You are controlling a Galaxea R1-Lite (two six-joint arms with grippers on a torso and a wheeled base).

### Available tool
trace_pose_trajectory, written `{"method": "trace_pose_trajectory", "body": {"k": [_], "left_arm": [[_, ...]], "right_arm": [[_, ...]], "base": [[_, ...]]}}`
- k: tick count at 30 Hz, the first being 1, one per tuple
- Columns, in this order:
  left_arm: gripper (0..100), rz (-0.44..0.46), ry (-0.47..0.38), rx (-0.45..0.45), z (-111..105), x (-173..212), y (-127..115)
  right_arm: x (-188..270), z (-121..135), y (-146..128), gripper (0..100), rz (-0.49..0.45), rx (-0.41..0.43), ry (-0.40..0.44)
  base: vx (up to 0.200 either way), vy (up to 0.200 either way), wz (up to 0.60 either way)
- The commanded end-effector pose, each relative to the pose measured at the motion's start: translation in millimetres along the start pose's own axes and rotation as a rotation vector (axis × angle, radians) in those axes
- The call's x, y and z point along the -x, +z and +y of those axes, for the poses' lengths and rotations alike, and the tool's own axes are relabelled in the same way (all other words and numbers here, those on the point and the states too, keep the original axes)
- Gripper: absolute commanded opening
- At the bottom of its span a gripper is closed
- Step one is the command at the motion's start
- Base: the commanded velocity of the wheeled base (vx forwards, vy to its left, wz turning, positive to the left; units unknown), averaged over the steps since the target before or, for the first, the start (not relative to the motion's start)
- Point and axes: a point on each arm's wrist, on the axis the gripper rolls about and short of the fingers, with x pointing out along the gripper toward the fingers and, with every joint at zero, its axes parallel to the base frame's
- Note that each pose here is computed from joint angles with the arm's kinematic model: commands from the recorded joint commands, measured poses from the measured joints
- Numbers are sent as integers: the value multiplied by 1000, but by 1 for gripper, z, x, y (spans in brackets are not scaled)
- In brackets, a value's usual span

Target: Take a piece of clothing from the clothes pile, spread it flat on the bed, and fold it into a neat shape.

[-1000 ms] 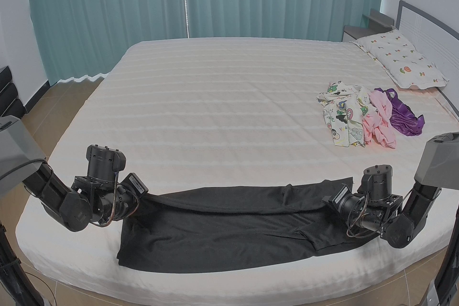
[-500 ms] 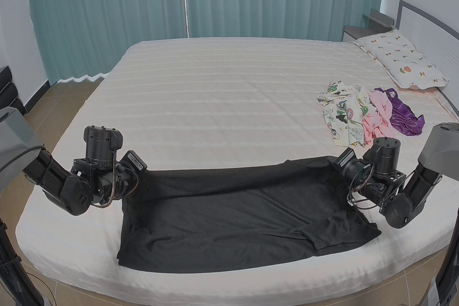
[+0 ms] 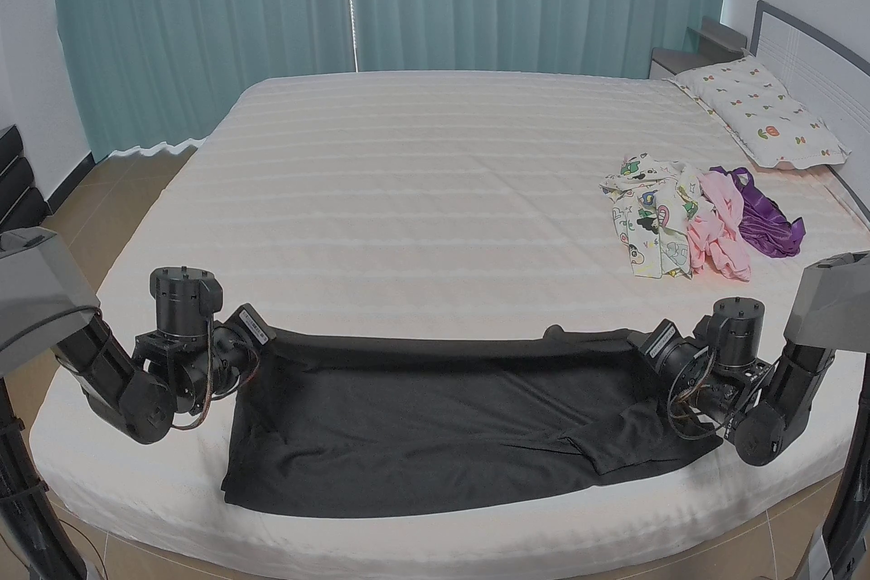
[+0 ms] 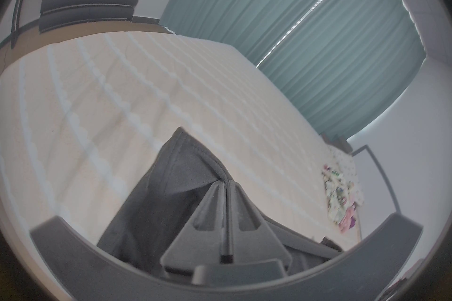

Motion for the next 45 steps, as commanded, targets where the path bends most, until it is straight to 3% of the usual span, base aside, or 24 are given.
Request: {"method": "trace_pose_trajectory", "body": {"k": [1,15,28,29,30,38,45], "left_arm": [[0,47,50,-43,14,2,-13],[0,181,123,-113,33,21,-47],[0,224,148,-122,39,23,-57],[100,229,149,-124,40,24,-58],[100,238,149,-128,39,25,-61],[100,230,135,-137,37,38,-61],[100,78,71,-64,28,58,-16]], "right_arm": [[8,-12,-9,0,43,17,-55],[13,-32,-20,0,102,85,-133],[12,-39,-20,0,106,106,-158],[12,-39,-20,0,106,106,-158],[12,-39,-19,100,105,106,-159],[19,-36,-13,100,79,89,-140],[39,-40,5,100,9,59,-131]], "base": [[0,0,0],[0,0,0],[0,0,0],[0,0,0],[0,0,0],[0,0,0],[0,0,0]]}}
